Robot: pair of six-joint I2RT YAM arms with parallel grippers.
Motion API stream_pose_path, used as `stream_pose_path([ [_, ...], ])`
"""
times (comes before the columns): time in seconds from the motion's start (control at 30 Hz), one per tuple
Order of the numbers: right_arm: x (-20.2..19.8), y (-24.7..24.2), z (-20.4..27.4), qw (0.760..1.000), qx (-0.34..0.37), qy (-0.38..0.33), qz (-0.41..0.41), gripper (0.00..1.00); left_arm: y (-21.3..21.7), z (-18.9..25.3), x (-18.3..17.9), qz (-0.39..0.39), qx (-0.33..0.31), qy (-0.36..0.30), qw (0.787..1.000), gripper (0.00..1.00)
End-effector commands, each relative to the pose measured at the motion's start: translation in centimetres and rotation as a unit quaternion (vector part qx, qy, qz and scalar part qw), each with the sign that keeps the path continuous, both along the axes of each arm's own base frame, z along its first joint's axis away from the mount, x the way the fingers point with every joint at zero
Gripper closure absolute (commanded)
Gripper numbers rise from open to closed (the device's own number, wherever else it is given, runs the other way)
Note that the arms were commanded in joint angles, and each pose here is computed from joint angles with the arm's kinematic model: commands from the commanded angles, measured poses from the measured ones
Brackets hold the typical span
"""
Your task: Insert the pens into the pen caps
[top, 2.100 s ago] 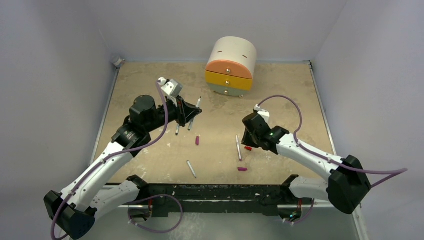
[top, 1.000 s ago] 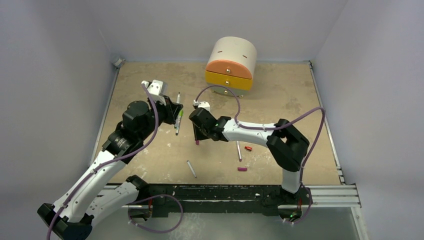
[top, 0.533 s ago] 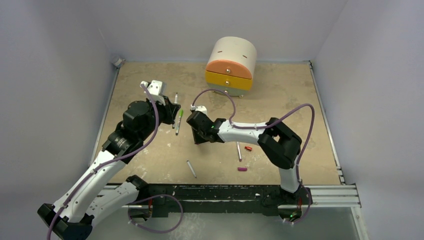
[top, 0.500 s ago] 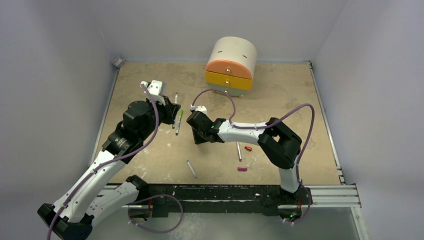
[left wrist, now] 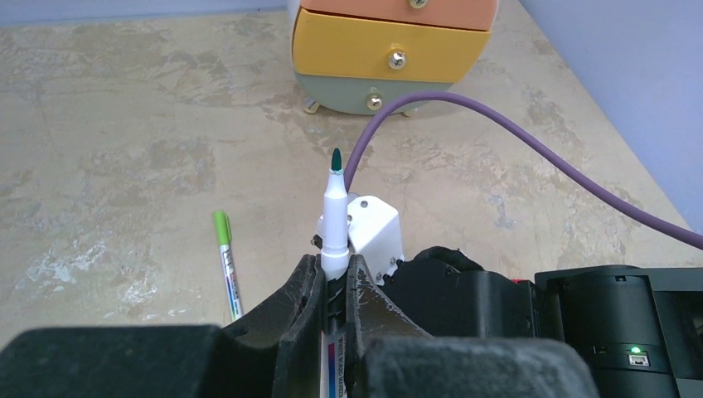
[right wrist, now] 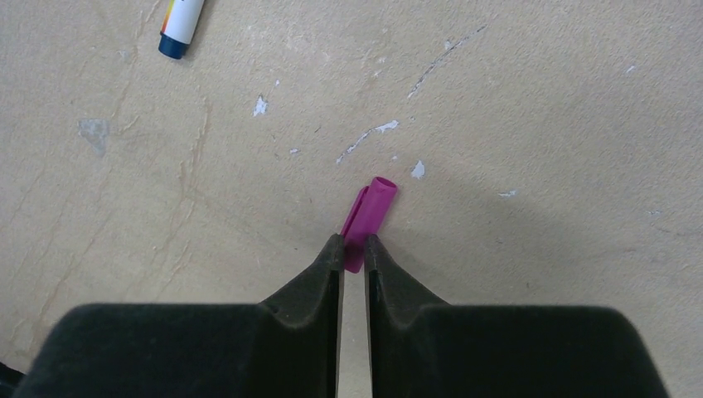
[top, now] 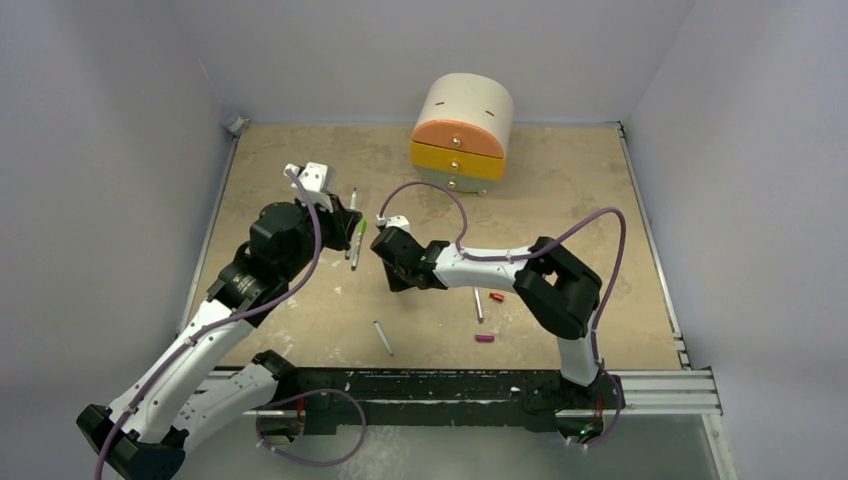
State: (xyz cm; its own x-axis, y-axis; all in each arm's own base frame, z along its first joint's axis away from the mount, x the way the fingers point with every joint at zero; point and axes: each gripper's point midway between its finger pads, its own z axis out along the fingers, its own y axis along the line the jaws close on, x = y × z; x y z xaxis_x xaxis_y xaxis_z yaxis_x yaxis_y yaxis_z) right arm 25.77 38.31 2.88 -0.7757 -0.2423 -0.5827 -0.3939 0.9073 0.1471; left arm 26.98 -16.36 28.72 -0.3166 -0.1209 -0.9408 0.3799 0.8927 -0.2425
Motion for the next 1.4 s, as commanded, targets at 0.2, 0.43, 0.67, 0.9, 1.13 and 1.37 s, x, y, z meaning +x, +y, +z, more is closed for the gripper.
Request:
stream_pose_path([
  [0.2,-0.5,-2.1,-1.6,0.998,-0.054,-0.001,0.008,0.76,-0.1,1.1,0.3,-0.002,-0.005,-0.021,1.0,1.0],
  [0.43,-0.8,-3.4,-1.5,0.997,-0.073,-0.002,0.002,0.77,-0.1,1.0,0.4,-0.002,-0.005,-0.019,1.0,1.0],
  [0.67,-1.3,-5.4,-1.4,0.995,-0.1,-0.002,-0.003,0.71,-0.3,1.0,0.4,-0.005,-0.005,-0.02,1.0,1.0],
  [0.9,-1.5,-5.6,-1.4,0.995,-0.098,0.001,-0.009,0.63,-0.2,0.9,0.3,-0.006,-0.004,-0.019,1.0,1.0],
  [1.13,-2.0,-6.3,-1.8,0.995,-0.099,0.008,-0.019,0.63,-0.2,1.0,0.3,-0.008,-0.006,-0.021,1.0,1.0],
  [1.37,-0.8,-5.7,-2.3,0.994,-0.105,0.008,-0.039,0.63,-0.3,0.8,0.3,-0.008,-0.004,-0.017,1.0,1.0],
])
